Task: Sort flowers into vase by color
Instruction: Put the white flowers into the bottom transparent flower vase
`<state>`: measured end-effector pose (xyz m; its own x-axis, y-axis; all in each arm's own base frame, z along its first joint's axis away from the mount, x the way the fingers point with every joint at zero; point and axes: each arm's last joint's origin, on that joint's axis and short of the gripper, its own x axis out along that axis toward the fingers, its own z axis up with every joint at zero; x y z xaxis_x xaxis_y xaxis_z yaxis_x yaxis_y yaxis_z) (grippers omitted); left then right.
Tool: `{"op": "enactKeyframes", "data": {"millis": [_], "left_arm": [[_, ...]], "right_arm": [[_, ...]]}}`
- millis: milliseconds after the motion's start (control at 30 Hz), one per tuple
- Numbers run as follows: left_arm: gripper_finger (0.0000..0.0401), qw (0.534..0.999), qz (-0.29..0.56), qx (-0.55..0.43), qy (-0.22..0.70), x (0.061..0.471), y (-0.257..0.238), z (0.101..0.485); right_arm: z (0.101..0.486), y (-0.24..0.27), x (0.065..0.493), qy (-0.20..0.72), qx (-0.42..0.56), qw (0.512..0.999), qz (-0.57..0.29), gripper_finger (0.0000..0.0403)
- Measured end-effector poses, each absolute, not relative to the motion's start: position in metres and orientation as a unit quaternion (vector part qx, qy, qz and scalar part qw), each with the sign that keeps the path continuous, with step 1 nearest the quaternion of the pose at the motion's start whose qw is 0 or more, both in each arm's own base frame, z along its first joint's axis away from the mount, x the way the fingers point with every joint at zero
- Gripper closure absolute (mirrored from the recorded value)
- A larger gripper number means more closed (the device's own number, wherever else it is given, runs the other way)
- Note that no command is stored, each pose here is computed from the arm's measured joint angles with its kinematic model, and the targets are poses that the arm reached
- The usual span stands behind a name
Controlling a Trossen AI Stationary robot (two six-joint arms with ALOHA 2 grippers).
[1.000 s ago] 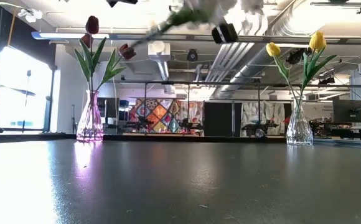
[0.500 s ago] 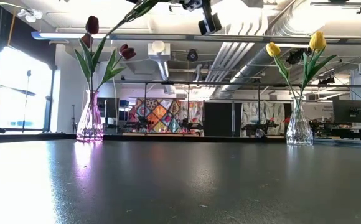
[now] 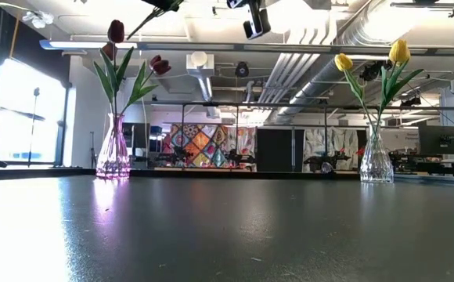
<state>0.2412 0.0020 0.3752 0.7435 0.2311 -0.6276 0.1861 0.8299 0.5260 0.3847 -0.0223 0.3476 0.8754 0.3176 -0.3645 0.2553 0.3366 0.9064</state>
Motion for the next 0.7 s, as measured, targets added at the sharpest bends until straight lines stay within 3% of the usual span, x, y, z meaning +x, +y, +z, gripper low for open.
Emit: {"op": "enactKeyframes", "data": {"millis": [500,700], "left_arm": [[0.0386,0.888,0.012,0.29,0.357,0.2411,0.0019,0.3753],[0.0395,0.894,0.043,0.257,0.363,0.2403,0.0055,0.375]], "right_arm": [[0.3509,-0.0227,0.3862,0.231,0.586,0.777,0.023,0.04],[0.3515,-0.0235,0.3874,0.202,0.551,0.809,-0.008,0.0384]]}}
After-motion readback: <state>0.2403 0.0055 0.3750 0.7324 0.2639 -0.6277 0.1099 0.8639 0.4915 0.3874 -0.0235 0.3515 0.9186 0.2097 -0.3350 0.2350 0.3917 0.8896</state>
